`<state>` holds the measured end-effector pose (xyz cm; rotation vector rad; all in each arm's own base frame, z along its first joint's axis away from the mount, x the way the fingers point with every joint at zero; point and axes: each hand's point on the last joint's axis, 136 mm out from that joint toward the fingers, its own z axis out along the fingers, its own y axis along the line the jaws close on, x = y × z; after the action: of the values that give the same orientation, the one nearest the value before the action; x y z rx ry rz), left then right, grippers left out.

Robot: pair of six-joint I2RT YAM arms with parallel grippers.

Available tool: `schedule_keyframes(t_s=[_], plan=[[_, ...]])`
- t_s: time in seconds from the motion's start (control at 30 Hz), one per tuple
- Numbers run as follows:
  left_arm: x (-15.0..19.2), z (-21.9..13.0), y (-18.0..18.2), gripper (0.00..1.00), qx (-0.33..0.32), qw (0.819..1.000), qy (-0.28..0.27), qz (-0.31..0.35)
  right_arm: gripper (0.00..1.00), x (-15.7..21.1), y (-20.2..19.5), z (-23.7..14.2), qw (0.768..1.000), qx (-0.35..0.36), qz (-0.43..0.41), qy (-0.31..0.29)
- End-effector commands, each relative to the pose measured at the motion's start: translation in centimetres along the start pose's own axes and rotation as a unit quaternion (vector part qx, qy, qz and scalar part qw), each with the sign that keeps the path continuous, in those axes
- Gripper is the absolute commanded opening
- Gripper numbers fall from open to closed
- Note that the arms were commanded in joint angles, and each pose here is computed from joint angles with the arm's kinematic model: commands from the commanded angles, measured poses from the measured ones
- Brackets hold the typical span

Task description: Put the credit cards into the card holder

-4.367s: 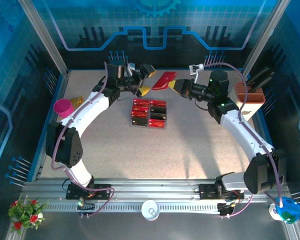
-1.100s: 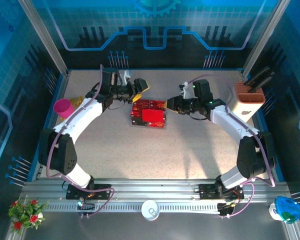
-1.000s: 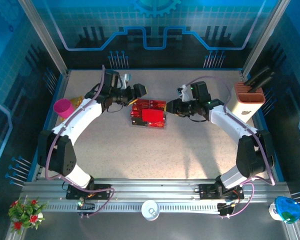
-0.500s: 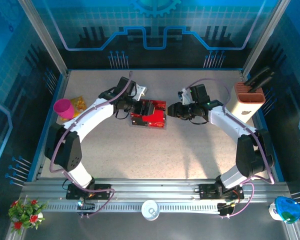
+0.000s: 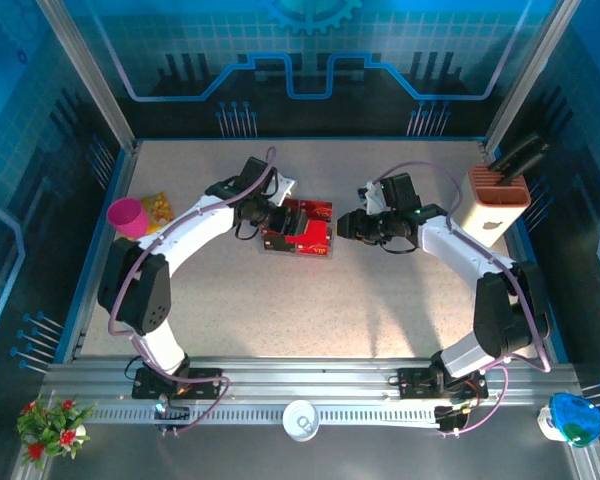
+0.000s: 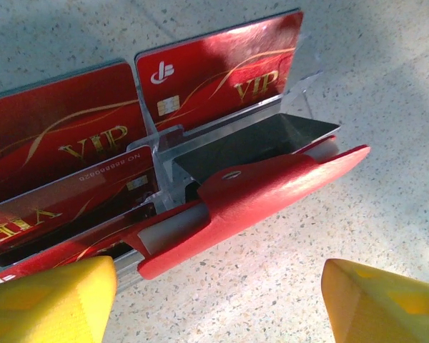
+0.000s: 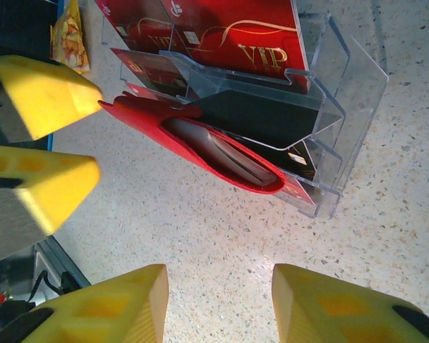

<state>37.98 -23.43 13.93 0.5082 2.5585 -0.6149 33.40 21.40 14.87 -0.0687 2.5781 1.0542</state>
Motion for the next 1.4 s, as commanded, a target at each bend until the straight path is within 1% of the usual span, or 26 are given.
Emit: schedule_keyframes(t_s=[0.0,0.23,0.6,0.8,1.03,1.2,1.37], plan=[[-0.5,0.6,0.1,0.76,-0.004,1.0,-0.003,0.015,0.43,0.7,0.1,-0.6,1.0,0.003,-0.01,0.002],[-0.7,0.9,-0.1,0.66,0.005,1.0,-0.002,0.016,0.42,0.9,-0.3,-0.7,1.0,0.004,-0.007,0.002],[-0.3,1.4,-0.3,0.46,0.017,1.0,0.002,0.019,0.39,0.7,-0.3,-0.5,1.0,0.0,-0.007,0.005],[-0.3,1.6,-0.5,0.3,0.023,1.0,0.002,0.02,0.38,0.6,-0.4,-0.7,1.0,0.001,-0.008,0.005],[-0.5,1.2,-1.1,0.0,0.037,0.999,-0.001,0.022,0.36,0.4,-0.4,-0.7,1.0,-0.002,-0.008,0.006],[-1.2,-0.5,-2.2,0.0,0.052,0.998,-0.02,0.024,0.36,0.1,0.0,-0.9,1.0,-0.008,-0.01,0.002],[-2.7,-3.8,-3.9,0.0,0.072,0.995,-0.063,0.026,0.36,-0.8,1.0,-1.6,1.0,-0.02,-0.015,-0.009]])
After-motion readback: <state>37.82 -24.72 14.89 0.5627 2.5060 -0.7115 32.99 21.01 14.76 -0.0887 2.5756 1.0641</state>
